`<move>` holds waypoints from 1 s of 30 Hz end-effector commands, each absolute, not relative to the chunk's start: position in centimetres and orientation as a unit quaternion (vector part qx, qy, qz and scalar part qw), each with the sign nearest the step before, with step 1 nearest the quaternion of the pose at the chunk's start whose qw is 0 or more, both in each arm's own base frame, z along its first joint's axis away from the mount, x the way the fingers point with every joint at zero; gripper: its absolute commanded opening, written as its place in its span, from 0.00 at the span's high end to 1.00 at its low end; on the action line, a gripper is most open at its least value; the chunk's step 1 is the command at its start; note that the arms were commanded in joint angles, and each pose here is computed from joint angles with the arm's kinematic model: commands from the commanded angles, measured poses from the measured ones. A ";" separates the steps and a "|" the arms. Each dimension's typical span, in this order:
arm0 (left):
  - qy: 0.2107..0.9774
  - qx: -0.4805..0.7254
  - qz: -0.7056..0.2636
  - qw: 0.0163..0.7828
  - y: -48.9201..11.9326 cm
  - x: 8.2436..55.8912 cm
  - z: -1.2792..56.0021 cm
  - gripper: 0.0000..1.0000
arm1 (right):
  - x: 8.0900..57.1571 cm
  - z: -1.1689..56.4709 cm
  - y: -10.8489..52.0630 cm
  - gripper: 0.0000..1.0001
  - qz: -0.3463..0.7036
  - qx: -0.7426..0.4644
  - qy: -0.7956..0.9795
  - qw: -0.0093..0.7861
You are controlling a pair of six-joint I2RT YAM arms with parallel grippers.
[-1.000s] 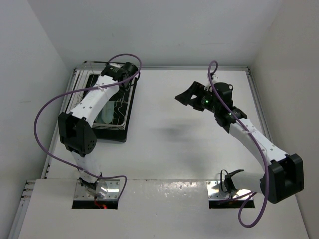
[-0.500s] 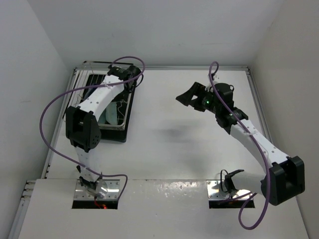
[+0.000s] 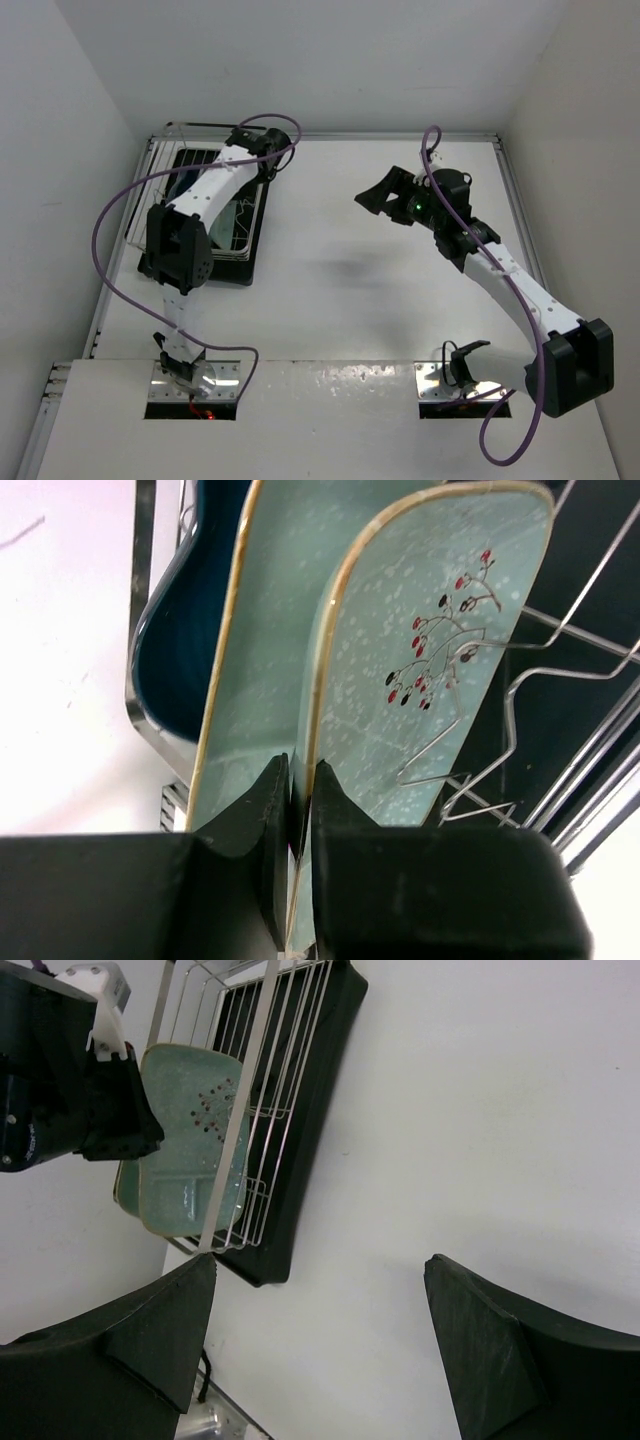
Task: Load the plates into the dish rack
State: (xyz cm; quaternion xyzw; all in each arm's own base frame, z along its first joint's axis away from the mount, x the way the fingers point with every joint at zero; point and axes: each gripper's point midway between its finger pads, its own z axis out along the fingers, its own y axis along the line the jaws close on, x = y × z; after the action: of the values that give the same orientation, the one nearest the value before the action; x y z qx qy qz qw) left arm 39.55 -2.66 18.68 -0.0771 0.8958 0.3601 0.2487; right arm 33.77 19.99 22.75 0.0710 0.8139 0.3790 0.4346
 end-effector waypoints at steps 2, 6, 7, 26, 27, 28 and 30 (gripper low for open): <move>0.884 -0.083 0.374 0.269 -1.4 41.5 20.4 0.93 | 33.9 24.0 20.0 0.16 0.380 0.060 0.803 0.454; 0.894 -0.078 0.361 0.255 -1.3 41.9 20.0 0.95 | 34.0 24.3 19.8 0.15 0.377 0.058 0.801 0.461; 0.893 -0.080 0.360 0.258 -1.3 42.0 20.2 0.92 | 33.9 24.4 19.9 0.15 0.378 0.056 0.801 0.461; 0.886 -0.030 0.289 0.362 -2.7 42.9 30.2 0.25 | 34.0 25.2 20.0 0.15 0.382 0.048 0.796 0.467; 0.885 -0.015 0.276 0.376 -2.8 42.4 31.6 0.23 | 34.1 25.2 19.9 0.15 0.382 0.049 0.796 0.467; 0.890 -0.006 0.251 0.381 -3.0 42.1 32.1 0.15 | 34.0 25.3 20.1 0.14 0.385 0.045 0.796 0.466; 0.887 -0.001 0.224 0.404 -2.7 41.6 33.8 0.13 | 33.9 25.5 20.1 0.14 0.386 0.041 0.794 0.467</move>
State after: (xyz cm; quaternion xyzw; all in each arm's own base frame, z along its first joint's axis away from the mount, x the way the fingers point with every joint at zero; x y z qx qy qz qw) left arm 43.02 -3.26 27.01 -0.0078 0.9027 0.2820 0.3250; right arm 33.68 19.94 22.58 0.0618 0.8161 0.3747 0.4356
